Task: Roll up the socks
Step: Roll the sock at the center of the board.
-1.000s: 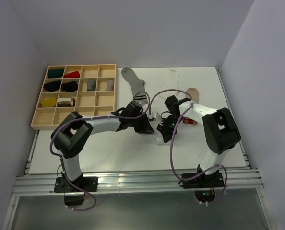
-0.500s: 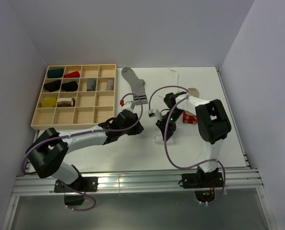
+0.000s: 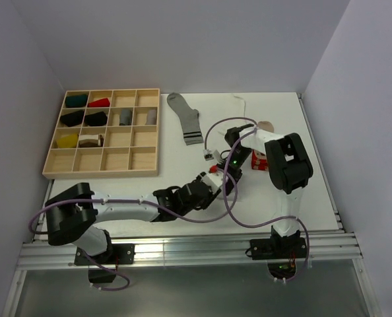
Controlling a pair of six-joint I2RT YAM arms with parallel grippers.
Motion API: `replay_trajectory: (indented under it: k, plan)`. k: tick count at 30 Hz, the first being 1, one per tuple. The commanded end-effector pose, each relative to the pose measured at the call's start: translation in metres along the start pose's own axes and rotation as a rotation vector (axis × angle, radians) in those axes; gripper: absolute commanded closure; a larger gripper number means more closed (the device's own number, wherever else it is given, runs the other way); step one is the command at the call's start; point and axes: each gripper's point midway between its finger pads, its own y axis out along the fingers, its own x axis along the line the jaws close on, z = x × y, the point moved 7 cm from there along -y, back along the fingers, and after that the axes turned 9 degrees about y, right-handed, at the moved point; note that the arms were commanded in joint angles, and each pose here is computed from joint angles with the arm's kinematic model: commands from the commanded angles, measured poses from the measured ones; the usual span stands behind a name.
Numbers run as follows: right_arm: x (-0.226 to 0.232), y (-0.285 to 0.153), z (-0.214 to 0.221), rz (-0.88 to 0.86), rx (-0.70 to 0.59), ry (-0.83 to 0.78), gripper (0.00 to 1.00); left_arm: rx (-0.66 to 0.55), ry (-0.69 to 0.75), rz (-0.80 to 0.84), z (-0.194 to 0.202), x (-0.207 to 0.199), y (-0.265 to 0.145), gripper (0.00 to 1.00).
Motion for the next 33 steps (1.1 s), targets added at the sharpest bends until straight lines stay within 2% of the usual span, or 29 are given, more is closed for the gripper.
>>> replay_trajectory:
  k: [1,5,10,14,23,33]
  plan:
    - [-0.018,0.007,0.002,0.058,0.05,0.007,0.76,-0.087,0.261,-0.001,-0.02,-0.01,0.011,0.52]
    - [-0.019,0.006,0.001,0.052,0.05,0.026,0.76,-0.096,0.461,0.016,-0.002,-0.038,0.023,0.49]
    - [-0.021,0.006,0.001,0.048,0.048,0.038,0.76,-0.204,0.533,0.066,-0.004,-0.049,0.022,0.46]
    - [-0.021,0.005,0.002,0.044,0.053,0.041,0.76,-0.24,0.589,0.079,0.003,-0.051,0.026,0.45]
    - [-0.021,0.005,0.006,0.028,0.06,0.061,0.76,-0.273,0.604,0.098,0.013,-0.051,0.043,0.44]
    - [-0.024,0.003,0.006,0.007,0.056,0.083,0.76,-0.248,0.62,0.106,0.02,-0.045,0.065,0.44]
